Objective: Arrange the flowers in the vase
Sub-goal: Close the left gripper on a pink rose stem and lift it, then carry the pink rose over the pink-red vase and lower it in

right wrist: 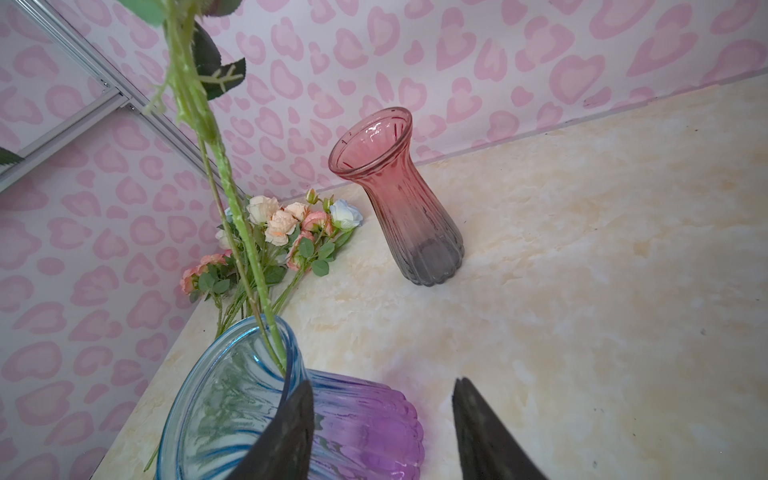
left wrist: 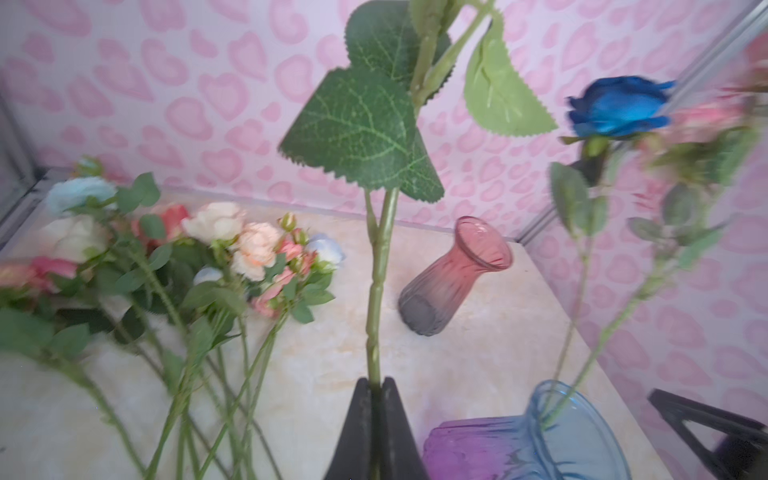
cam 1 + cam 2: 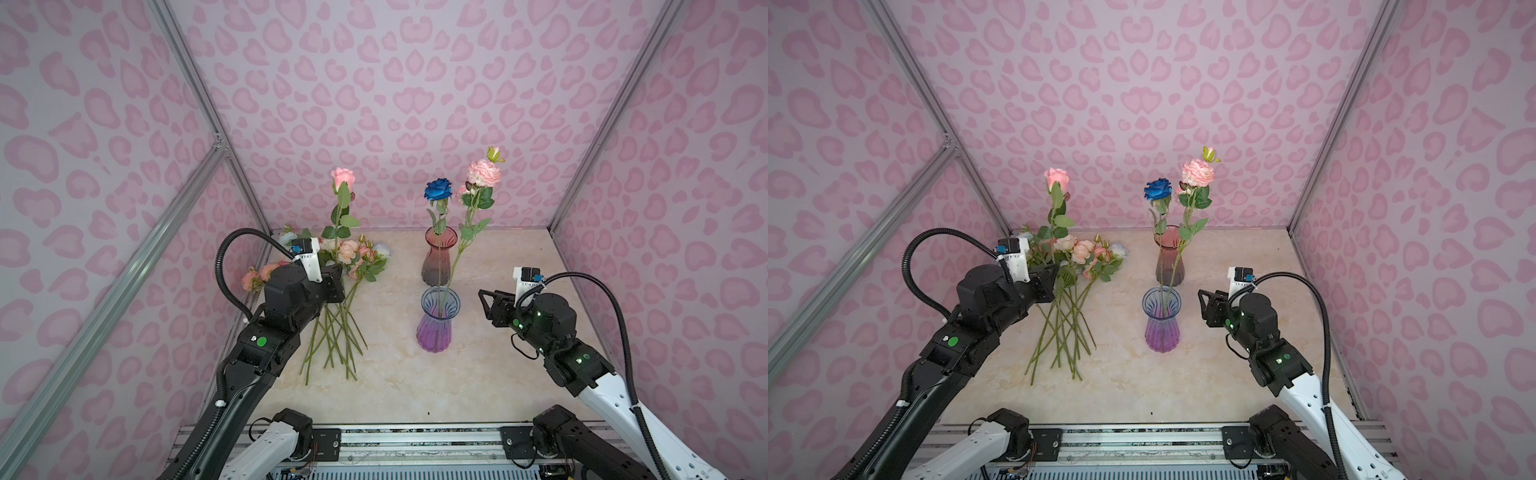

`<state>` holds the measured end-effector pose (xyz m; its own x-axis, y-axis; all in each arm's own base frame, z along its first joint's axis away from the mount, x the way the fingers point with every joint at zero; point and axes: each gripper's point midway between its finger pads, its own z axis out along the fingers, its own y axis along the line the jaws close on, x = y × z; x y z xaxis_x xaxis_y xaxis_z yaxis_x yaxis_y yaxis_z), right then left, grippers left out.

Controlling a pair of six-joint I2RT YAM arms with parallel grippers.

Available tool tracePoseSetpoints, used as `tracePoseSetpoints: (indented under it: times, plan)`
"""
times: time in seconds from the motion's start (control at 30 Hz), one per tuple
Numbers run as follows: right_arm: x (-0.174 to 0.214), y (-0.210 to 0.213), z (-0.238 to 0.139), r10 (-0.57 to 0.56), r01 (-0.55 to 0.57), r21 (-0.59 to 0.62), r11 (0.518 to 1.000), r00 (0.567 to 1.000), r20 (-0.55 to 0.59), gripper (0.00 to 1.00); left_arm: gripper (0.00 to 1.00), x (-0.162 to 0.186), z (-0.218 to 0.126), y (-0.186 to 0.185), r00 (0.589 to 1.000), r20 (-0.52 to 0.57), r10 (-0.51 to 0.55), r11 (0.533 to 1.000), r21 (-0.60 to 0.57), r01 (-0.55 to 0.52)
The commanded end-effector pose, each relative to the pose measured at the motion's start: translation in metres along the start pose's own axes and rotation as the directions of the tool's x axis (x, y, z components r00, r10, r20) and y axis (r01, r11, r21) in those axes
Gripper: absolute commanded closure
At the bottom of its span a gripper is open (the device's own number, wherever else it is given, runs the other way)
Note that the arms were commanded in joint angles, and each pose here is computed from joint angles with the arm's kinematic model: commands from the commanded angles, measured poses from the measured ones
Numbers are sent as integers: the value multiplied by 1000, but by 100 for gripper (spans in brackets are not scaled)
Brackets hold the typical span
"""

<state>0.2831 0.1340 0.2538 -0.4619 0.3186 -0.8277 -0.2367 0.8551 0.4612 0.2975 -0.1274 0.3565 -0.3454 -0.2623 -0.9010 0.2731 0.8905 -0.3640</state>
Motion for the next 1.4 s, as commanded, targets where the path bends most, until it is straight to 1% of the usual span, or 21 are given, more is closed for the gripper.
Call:
tracePoseSetpoints:
  times: [0.0, 0.17, 0.3, 0.4, 0.53, 0.6, 0.7, 0.8, 0.93, 1.03, 1.1, 1.17, 1.2, 1.3, 1.33, 1.37]
  plan:
    - [-6, 3, -2, 5, -4, -10, 1000, 1000, 29, 45, 96, -45, -7, -34, 977, 211, 25, 995, 92, -45]
    - [-12, 2, -11, 1, -2, 1, 1000, 999, 52, 46, 96, -84, -14, -94, 941, 337, 43, 966, 227, -126]
    - [-11, -2, -14, 4, -5, 14, 1000, 998, 68, 45, 97, -107, -12, -142, 903, 428, 37, 936, 303, -182]
    - [-12, -4, -15, 5, -7, 20, 1000, 997, 73, 45, 97, -116, -3, -175, 885, 464, 38, 914, 342, -219]
    - [-9, -5, -13, 9, -10, 20, 1000, 997, 71, 45, 97, -119, 5, -206, 854, 519, 39, 902, 350, -254]
    - [-8, -6, -12, 4, -6, 26, 1000, 998, 68, 46, 97, -114, 10, -218, 840, 541, 34, 901, 348, -261]
    - [-9, -6, -12, 2, -4, 26, 1000, 997, 74, 45, 97, -100, 21, -229, 835, 550, 25, 902, 349, -256]
    - [-9, -7, -13, -3, 0, 30, 1000, 997, 74, 45, 97, -76, 39, -237, 847, 529, 46, 904, 338, -260]
    - [-6, -8, -12, -3, 0, 31, 1000, 998, 68, 45, 97, -45, 59, -238, 870, 489, 61, 910, 331, -250]
    - [-3, -9, -11, -1, 0, 26, 1000, 998, 61, 45, 97, -23, 70, -230, 876, 469, 116, 925, 271, -268]
    - [-2, -9, -11, -3, 1, 27, 1000, 998, 57, 45, 97, -11, 74, -227, 884, 448, 135, 923, 267, -277]
    - [-1, -9, -10, -4, 2, 28, 1000, 999, 51, 45, 93, 1, 77, -222, 899, 413, 147, 927, 259, -270]
    - [0, -9, -9, -3, 2, 26, 1000, 999, 48, 45, 87, 7, 77, -219, 905, 397, 152, 928, 258, -269]
    - [1, -9, -7, -3, 2, 25, 1000, 999, 40, 45, 61, 25, 80, -208, 923, 348, 163, 934, 247, -258]
    - [2, -9, -6, -3, 2, 26, 1000, 999, 36, 45, 55, 30, 81, -205, 929, 329, 169, 935, 245, -257]
    - [2, -9, -6, -2, 1, 25, 1000, 999, 35, 45, 53, 34, 81, -202, 933, 315, 177, 937, 237, -257]
